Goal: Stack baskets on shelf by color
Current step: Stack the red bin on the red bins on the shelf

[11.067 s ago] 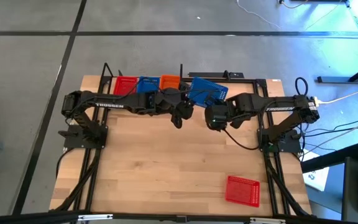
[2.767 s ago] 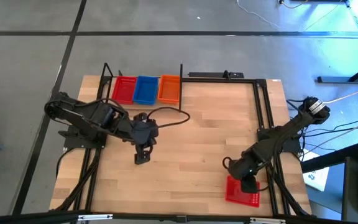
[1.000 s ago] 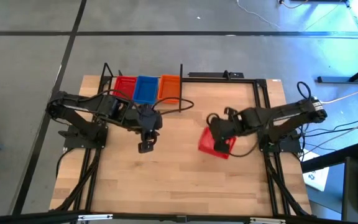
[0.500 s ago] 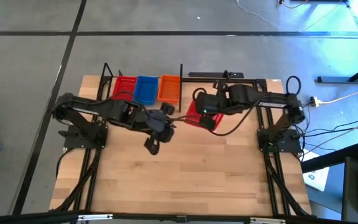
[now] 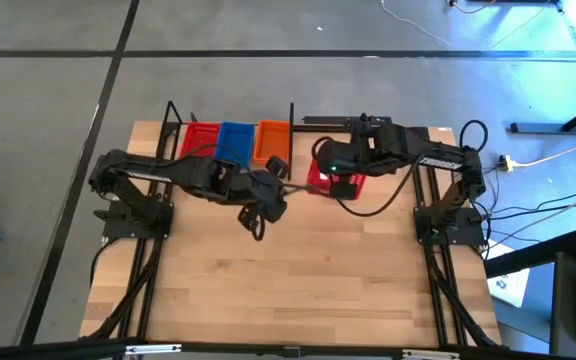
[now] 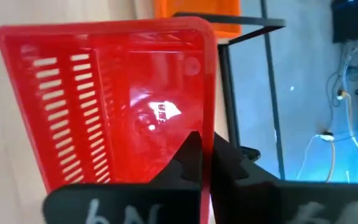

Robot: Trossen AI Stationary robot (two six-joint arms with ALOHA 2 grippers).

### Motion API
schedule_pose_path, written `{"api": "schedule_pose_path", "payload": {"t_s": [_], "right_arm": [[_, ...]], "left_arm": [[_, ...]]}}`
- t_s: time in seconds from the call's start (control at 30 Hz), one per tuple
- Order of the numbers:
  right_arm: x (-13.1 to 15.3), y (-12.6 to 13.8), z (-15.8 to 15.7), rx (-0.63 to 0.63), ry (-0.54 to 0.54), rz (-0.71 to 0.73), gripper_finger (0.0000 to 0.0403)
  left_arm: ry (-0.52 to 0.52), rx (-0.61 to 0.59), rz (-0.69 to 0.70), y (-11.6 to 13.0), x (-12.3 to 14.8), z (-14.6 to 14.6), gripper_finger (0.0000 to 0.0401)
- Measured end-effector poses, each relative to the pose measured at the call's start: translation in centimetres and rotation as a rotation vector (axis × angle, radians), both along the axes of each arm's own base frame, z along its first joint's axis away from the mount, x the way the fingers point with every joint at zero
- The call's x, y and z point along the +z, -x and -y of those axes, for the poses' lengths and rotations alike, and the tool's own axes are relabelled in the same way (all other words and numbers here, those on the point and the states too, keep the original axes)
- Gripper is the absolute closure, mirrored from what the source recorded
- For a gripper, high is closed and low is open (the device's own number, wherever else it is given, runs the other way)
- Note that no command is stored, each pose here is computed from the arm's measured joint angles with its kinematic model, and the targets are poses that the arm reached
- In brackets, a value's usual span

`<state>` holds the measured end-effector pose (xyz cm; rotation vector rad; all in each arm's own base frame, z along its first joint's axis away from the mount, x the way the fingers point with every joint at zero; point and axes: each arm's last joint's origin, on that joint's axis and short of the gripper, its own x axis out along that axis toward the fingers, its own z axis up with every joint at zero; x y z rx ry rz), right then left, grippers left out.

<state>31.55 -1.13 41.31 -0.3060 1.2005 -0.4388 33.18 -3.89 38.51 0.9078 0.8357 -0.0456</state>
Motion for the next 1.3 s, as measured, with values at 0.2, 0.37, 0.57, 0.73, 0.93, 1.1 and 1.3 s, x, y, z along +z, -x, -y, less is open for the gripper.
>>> {"api": "schedule_pose_path", "payload": {"t_s": [0.2, 0.37, 0.57, 0.73, 0.93, 1.1, 1.3], "right_arm": [[0.3, 0.1, 0.2, -0.052, 0.086, 0.022, 0.0402], [0.4, 0.2, 0.5, -0.12, 0.123, 0.06, 0.0399], [0.8, -0.2, 0.7, -0.099, 0.238, 0.07, 0.0401], [1.1, -0.9, 0.8, -0.118, 0.263, 0.151, 0.0401], [1.7, -1.5, 0.5, -0.135, 0.339, 0.234, 0.0402], [2.0, -1.7, 0.3, -0.135, 0.404, 0.244, 0.0402], [2.3, -1.7, -0.5, -0.135, 0.492, 0.236, 0.0402]], "left_arm": [[0.154, 0.177, 0.137, 1.3, 1.7, -0.9, 0.0299], [0.294, 0.348, 0.262, 2.8, 3.1, -1.3, 0.0299], [0.544, 0.561, 0.466, 6.1, 5.7, -2.1, 0.0299], [0.672, 0.752, 0.649, 6.5, 6.5, -3.0, 0.0299], [0.598, 0.858, 0.738, 4.2, 5.3, -3.1, 0.0299], [0.399, 0.817, 0.721, 2.0, 4.4, -2.6, 0.0299], [0.279, 0.746, 0.663, -0.2, 3.1, -2.4, 0.0299]]}}
